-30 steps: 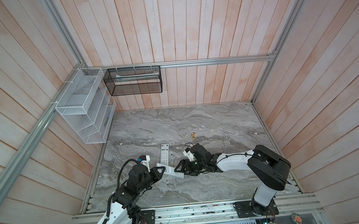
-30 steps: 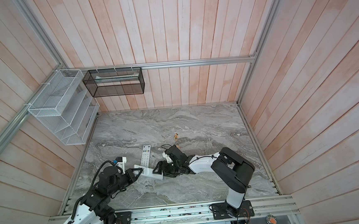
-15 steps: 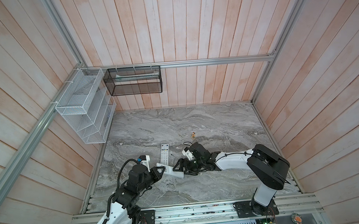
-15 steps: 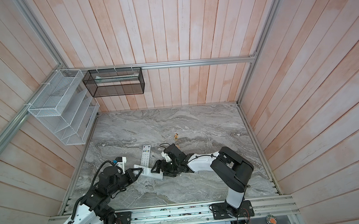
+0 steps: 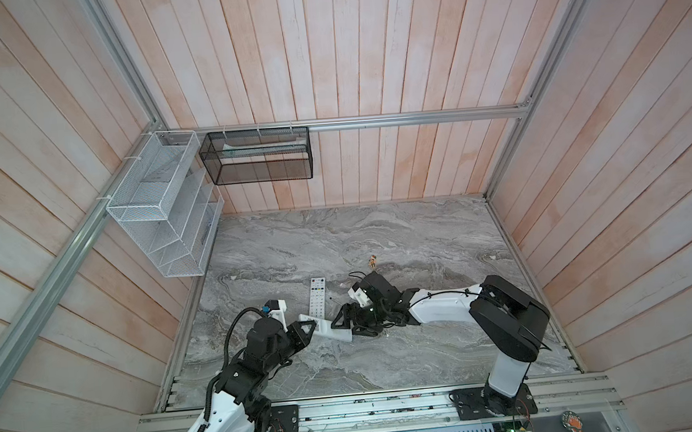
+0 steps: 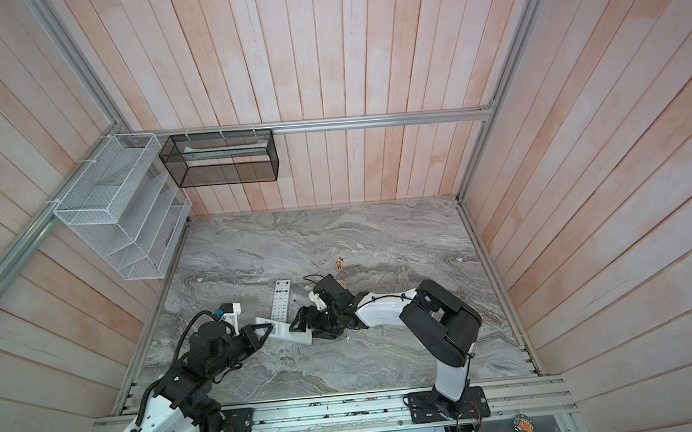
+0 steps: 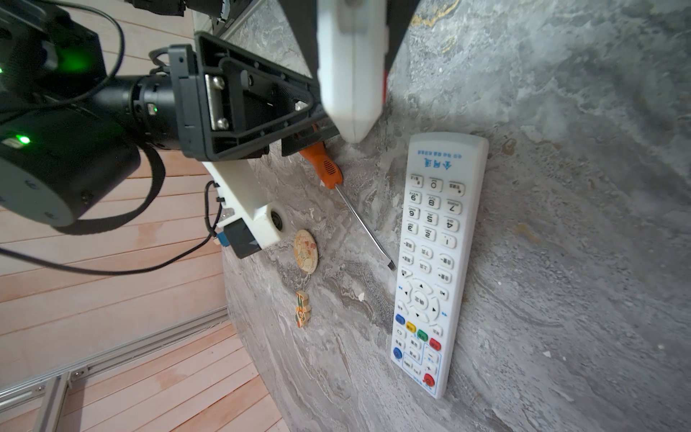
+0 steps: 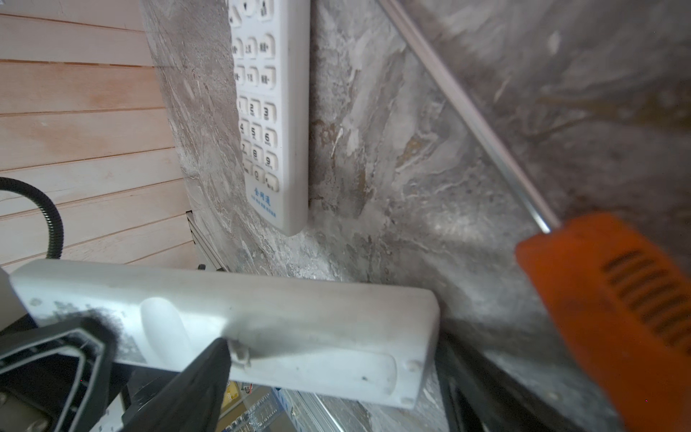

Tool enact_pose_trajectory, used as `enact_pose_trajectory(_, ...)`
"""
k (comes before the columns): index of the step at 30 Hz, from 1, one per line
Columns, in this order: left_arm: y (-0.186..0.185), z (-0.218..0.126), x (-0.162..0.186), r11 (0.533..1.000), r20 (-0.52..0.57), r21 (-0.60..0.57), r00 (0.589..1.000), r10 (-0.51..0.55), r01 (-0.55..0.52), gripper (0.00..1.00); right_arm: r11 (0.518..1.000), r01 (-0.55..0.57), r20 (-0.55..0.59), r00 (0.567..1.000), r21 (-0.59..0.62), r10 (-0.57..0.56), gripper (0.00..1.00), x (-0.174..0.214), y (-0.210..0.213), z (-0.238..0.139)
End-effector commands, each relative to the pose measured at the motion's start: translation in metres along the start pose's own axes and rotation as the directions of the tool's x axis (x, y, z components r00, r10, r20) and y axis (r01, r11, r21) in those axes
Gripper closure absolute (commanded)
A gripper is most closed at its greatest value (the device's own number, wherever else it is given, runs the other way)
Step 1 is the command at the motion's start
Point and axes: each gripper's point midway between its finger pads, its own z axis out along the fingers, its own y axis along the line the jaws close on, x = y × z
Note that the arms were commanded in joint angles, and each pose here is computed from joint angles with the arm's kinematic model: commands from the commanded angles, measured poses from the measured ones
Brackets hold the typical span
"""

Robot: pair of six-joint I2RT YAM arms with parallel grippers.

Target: Unload the batteries from the remote control

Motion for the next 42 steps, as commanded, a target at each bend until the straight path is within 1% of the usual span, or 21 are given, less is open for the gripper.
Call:
enact_pose_trajectory(1, -0.004, -0.001, 0.011, 0.999, -0.053, 0.018, 0.998, 0.034, -0.033, 1.00, 0.998, -0.012, -0.025, 1.000, 0.056, 0.013, 0.20, 0.009, -0.014, 0.012)
enact_pose_trajectory(6, -0.004, 0.000, 0.012, 0.999, -0.057, 0.023, 0.998, 0.033, -0.031, 1.00, 0.998, -0.005, -0.020, 1.000, 0.055, 0.007, 0.22, 0.009, -0.013, 0.011)
enact_pose_trajectory(11, -0.006, 0.000, 0.011, 0.999, -0.054, 0.029, 0.998, 0.030, -0.029, 1.00, 0.997, 0.015, -0.025, 1.000, 0.071, -0.013, 0.17, 0.009, -0.010, 0.013)
enact_pose_trajectory(14, -0.008, -0.001, 0.010, 0.999, -0.049, 0.031, 0.998, 0.035, -0.034, 1.00, 0.996, 0.015, -0.034, 0.999, 0.084, -0.012, 0.17, 0.010, -0.014, 0.015)
enact_pose_trajectory(17, -0.009, -0.001, 0.009, 0.999, -0.048, 0.029, 0.998, 0.039, -0.038, 1.00, 0.994, 0.012, -0.043, 0.999, 0.109, -0.007, 0.18, 0.012, -0.020, 0.016)
enact_pose_trajectory(22, -0.011, -0.003, 0.007, 0.999, -0.039, 0.026, 0.998, 0.046, -0.045, 1.00, 0.988, 0.011, -0.041, 0.999, 0.156, -0.005, 0.22, 0.015, -0.031, 0.012)
enact_pose_trajectory(26, -0.012, -0.006, 0.004, 0.998, -0.026, 0.020, 0.998, 0.060, -0.059, 1.00, 0.985, 0.018, -0.031, 0.999, 0.173, -0.013, 0.21, 0.015, -0.034, 0.005)
enact_pose_trajectory(30, -0.010, -0.009, 0.001, 0.996, -0.017, -0.014, 0.996, 0.085, -0.085, 1.00, 0.983, 0.015, -0.020, 1.000, 0.184, -0.011, 0.21, 0.017, -0.038, -0.002)
enact_pose_trajectory(35, -0.005, -0.018, -0.008, 0.987, 0.003, -0.088, 0.990, 0.138, -0.138, 1.00, 0.978, 0.019, 0.006, 1.000, 0.206, -0.021, 0.21, 0.017, -0.038, -0.015)
enact_pose_trajectory(42, -0.009, -0.019, -0.014, 0.982, 0.021, -0.098, 0.987, 0.161, -0.159, 1.00, 0.977, 0.012, 0.023, 1.000, 0.213, -0.017, 0.22, 0.020, -0.044, -0.029)
